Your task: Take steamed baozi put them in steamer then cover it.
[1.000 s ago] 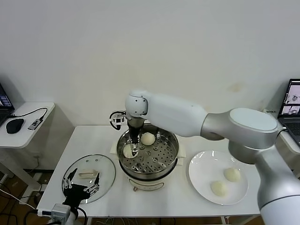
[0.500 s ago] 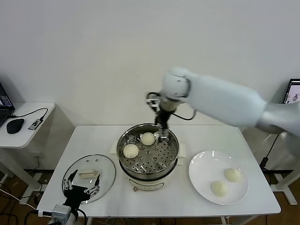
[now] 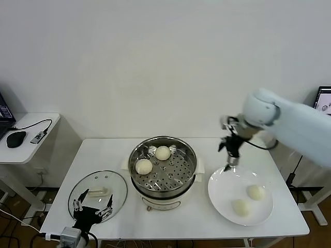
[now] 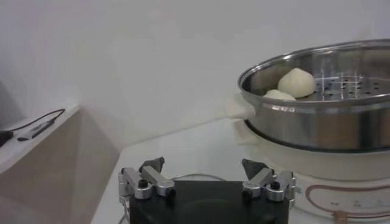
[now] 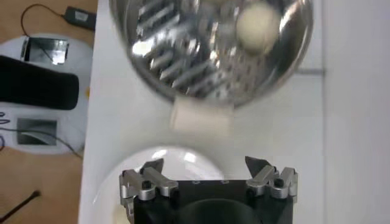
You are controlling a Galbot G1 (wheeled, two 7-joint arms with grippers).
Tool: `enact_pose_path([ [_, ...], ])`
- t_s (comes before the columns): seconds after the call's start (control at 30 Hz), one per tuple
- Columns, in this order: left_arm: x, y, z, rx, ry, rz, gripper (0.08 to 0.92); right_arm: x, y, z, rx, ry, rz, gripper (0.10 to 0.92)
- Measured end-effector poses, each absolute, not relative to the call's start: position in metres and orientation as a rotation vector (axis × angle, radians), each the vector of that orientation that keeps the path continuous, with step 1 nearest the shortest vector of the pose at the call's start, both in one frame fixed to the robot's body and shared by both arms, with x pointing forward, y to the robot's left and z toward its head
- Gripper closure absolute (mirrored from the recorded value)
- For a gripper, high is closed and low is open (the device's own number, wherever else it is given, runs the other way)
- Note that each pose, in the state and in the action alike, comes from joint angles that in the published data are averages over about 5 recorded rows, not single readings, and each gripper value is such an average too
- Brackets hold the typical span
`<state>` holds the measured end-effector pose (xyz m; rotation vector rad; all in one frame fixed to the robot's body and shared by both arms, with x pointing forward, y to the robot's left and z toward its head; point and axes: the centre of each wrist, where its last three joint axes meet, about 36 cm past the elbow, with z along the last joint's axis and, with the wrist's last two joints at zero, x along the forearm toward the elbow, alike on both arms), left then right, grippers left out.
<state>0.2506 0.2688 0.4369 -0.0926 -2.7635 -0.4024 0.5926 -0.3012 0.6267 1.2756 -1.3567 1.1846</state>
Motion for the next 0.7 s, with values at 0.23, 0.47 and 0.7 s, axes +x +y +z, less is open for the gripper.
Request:
enact_pose_path([
  [0.23,0.250,0.270,0.435,-0.099,-2.744,-0.416,0.177,0.574,-0.324,0.581,1.247,-1.314,1.161,0.200],
  [0.47,0.249,0.270,0.432,-0.105,-2.729,-0.417,0.177,0.560,-0.337,0.547,1.225,-1.299,1.127,0.200],
  [0.7,0.250,0.270,0.428,-0.103,-2.717,-0.408,0.177,0.554,-0.345,0.523,1.207,-1.287,1.106,0.200],
])
